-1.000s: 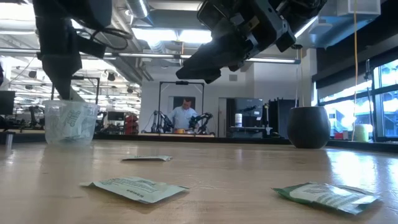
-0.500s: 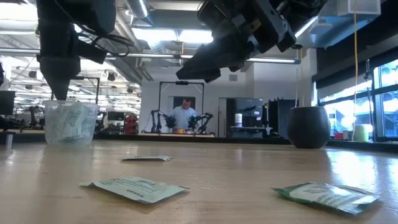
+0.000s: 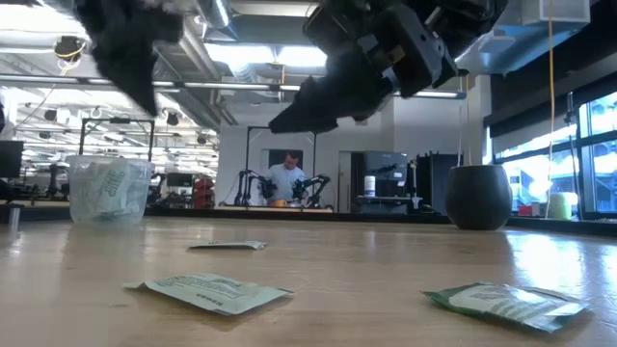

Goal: Pick and place Stevia / Truvia into bins
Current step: Put the white stevia packet into the left transparent container

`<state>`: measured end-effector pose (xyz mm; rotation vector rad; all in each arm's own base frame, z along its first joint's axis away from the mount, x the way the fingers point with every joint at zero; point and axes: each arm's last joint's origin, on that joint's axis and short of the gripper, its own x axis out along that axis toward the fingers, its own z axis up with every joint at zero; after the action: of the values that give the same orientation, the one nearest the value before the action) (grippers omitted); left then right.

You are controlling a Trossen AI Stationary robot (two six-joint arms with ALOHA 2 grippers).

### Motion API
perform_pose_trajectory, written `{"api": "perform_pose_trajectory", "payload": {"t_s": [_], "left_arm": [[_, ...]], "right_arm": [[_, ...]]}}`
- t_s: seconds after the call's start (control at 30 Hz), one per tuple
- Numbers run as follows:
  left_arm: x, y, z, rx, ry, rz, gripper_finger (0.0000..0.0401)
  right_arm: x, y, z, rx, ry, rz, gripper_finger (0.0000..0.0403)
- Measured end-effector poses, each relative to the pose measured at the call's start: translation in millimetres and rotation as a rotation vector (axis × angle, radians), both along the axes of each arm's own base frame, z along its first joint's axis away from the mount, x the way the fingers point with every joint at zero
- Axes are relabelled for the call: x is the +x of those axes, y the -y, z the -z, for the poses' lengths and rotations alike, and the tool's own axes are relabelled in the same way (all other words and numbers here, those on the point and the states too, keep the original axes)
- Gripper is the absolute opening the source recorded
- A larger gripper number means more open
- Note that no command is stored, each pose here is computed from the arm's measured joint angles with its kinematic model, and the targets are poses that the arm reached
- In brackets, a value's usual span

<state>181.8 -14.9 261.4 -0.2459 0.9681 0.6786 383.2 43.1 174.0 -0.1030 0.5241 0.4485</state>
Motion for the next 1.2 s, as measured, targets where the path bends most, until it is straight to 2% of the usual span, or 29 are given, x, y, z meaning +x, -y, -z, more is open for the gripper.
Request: {"api": "perform_pose_trajectory", "payload": {"t_s": [0.13, 0.27, 0.43, 0.7, 0.87, 1.03, 1.2], "left_arm": [[5, 13, -18, 0.058, 0.209, 0.124, 0.0074], [9, 30, -32, 0.129, 0.345, 0.258, 0.0075], [9, 47, -37, 0.166, 0.403, 0.356, 0.0075], [1, 69, -41, 0.247, 0.474, 0.369, 0.0075], [3, 79, -25, 0.263, 0.532, 0.369, 0.0075], [7, 84, 2, 0.183, 0.602, 0.489, 0.0075], [9, 81, 11, 0.195, 0.678, 0.574, 0.0075]], "right_arm": [[1, 0, 7, -0.031, -0.002, -0.019, 0.0159], [2, 0, 7, -0.032, 0.002, -0.02, 0.0159], [3, -1, 6, -0.031, 0.026, -0.017, 0.0159], [3, -7, 6, -0.09, 0.026, 0.053, 0.0159], [2, -13, 6, -0.089, 0.027, 0.036, 0.0159], [1, -21, 5, -0.118, 0.044, 0.061, 0.0159], [0, -28, 5, -0.127, 0.047, 0.068, 0.0159]]}}
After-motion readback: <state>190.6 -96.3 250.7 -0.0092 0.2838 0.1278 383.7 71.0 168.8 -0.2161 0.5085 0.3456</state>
